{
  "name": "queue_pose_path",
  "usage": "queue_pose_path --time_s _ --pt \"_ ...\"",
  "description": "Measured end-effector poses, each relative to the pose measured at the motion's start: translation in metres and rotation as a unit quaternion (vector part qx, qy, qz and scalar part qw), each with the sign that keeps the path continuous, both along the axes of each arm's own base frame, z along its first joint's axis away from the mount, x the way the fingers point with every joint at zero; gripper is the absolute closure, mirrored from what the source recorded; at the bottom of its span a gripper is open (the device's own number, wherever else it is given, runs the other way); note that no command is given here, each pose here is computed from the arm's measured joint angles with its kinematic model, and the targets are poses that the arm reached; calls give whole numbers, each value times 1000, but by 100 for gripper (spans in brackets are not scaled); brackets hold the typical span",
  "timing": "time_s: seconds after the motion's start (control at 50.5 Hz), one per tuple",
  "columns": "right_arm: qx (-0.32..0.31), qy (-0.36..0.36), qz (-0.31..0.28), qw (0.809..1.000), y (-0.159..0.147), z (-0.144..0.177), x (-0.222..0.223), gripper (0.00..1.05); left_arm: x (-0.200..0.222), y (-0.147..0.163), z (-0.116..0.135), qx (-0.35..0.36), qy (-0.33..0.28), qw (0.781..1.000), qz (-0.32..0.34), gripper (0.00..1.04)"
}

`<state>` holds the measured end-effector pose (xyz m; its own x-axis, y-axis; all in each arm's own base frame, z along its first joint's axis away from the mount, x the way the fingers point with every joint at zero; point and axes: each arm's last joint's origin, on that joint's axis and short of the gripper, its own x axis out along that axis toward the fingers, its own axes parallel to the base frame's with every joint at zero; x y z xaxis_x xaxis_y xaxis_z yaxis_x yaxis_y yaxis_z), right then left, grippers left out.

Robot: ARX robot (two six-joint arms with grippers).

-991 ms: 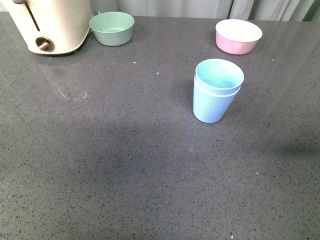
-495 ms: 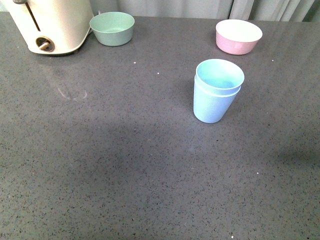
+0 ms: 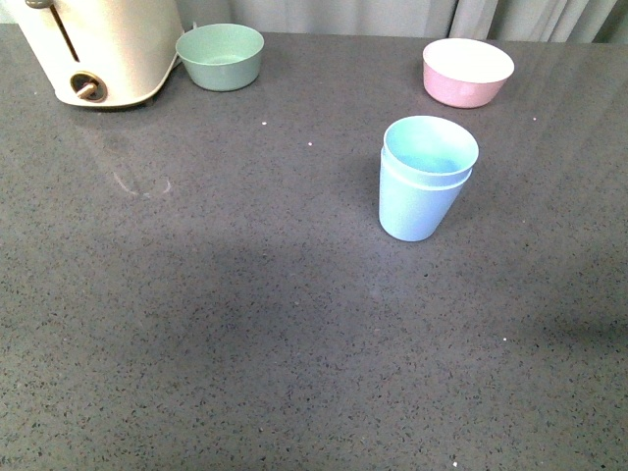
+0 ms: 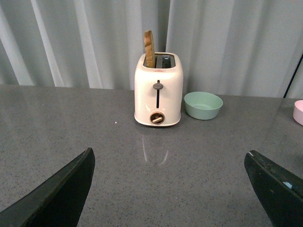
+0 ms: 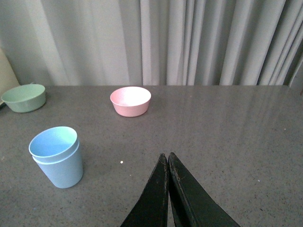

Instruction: Stack blue cups with both arms

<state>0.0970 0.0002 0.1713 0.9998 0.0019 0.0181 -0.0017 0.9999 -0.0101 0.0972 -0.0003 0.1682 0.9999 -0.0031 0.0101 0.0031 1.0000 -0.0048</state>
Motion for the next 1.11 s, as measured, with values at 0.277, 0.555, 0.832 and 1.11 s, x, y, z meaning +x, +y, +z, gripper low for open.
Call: queue_pose_path --time_s 0.277,0.555,0.832,1.11 --pt "0 -1 0 1000 0 0 0 95 0 0 0 0 0 1000 0 9" --pt "0 -1 0 1000 0 0 0 39 0 0 0 0 0 1000 0 9" --pt "0 -1 0 1000 0 0 0 9 0 0 0 0 0 1000 0 9" --pt "0 -1 0 1000 0 0 0 9 0 0 0 0 0 1000 0 9"
